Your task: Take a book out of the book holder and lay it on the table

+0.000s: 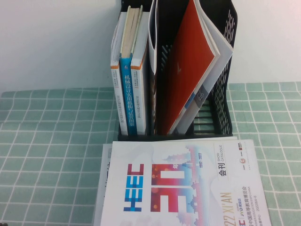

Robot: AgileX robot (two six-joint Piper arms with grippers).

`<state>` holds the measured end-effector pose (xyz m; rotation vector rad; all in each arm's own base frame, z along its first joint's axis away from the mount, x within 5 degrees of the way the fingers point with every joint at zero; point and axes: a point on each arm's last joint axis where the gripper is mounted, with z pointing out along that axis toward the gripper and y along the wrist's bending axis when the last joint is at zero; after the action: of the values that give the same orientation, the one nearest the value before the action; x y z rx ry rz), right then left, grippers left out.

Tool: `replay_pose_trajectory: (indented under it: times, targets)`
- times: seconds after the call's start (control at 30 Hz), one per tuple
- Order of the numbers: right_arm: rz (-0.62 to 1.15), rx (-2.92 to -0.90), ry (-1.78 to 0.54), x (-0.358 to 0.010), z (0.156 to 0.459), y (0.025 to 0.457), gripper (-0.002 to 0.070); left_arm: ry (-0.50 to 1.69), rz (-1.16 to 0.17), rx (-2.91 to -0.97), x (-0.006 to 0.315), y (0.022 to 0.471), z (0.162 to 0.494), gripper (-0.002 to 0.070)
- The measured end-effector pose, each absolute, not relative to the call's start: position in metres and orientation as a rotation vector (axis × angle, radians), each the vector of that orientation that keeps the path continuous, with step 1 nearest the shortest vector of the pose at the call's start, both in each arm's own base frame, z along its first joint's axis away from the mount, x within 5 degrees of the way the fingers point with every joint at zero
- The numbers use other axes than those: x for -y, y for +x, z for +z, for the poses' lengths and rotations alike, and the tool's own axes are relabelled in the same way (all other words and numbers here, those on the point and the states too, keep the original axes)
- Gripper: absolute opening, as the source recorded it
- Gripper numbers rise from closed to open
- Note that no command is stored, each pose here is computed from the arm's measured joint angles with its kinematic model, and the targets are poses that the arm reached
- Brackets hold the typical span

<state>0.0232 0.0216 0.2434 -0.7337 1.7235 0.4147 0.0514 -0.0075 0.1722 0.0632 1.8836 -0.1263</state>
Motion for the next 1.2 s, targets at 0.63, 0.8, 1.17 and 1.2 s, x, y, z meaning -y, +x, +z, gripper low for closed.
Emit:
replay_pose_trajectory:
  times: [0.63,0.8,1.17,1.2]
  targets:
    - [0.415,-1.724,-0.734,-0.022,0.243,0.023,-0.0002,0.053,-0.138,-1.863,0.008,0.052,0.173,-0.0003]
    - [0.415,-1.724,-0.734,-0.022,0.243,0.023,-0.0002,0.053,-0.138,-1.863,0.008,0.052,0.173,-0.0003]
    - [0.359,-1.728,-0.718,-0.022,0.233,0.028,-0.0002,0.051,-0.141,-1.862,0.008,0.052,0.174,-0.0003]
    - [0.324,-1.720,-0.695,-0.021,0.231,0.030,-0.0002,0.051,-0.141,-1.862,0.008,0.052,0.174,-0.0003]
